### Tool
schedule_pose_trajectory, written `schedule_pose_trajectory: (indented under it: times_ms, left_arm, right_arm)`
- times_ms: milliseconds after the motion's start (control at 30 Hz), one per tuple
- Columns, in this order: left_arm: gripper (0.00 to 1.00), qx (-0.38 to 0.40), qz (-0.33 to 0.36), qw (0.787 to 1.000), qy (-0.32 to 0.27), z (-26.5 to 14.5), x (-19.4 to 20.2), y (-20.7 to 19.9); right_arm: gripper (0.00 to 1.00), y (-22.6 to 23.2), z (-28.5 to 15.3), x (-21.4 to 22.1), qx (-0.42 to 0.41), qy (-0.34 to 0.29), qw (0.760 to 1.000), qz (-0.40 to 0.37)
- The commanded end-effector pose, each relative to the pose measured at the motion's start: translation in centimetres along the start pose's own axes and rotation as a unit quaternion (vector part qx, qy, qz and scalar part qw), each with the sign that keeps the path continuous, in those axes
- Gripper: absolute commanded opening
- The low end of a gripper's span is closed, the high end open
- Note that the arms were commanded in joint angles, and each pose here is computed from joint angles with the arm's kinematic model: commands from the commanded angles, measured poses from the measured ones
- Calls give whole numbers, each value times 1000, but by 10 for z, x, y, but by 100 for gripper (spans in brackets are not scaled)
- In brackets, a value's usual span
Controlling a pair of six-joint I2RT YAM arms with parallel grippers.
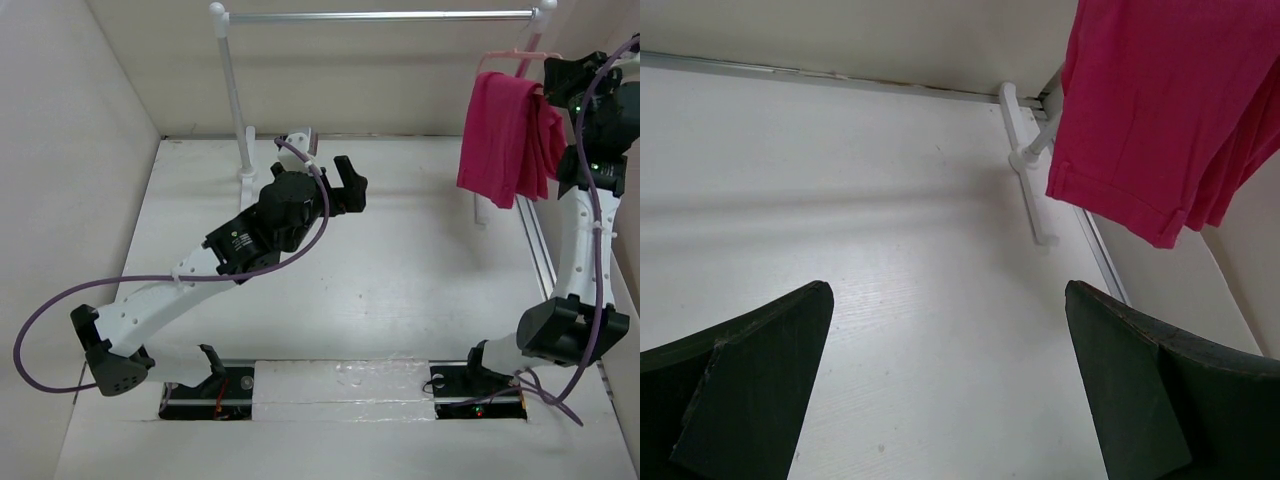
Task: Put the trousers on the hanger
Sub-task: Place the hanger at the clothesline, then reset both arms
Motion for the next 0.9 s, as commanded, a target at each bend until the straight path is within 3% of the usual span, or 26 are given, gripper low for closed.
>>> schedule_pose_trajectory:
  times_ms: [0, 67, 233, 300, 333, 700, 867]
  left_arm:
    - [99, 3, -9, 1000, -6, 3, -1, -3]
    - [99, 4, -8, 1000, -4, 4, 1, -4]
    - [99, 1, -5, 1000, 1, 7, 5, -4]
    - [99, 0, -4, 1000, 3, 8, 7, -3]
    - [99, 0, -5, 1000, 5, 9, 8, -4]
    - [99, -25, 5, 999, 20, 12, 22, 6]
    - [99, -41, 15, 998, 35, 17, 29, 9]
  right_arm:
    - [0, 22, -11, -13, -18, -45, 998, -43]
    - [0, 22, -13, 10, -20, -21, 999, -44]
    - [44, -3, -26, 46, 23, 17, 998, -48]
    - [50, -5, -29, 49, 28, 23, 998, -49]
    - [58, -7, -30, 52, 30, 29, 998, -49]
    - [78, 3, -49, 61, 24, 70, 996, -49]
    - [88, 8, -86, 94, 37, 138, 989, -43]
Point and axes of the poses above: each gripper's point midway between its finger pads, its own z axis out along the fingers, its own y axis along the line the jaws close on, x = y × z, the point moved 1 cm from there along -z, back along the fingers, and after that the axes turned 13 degrees about z, right-handed, at the moved point
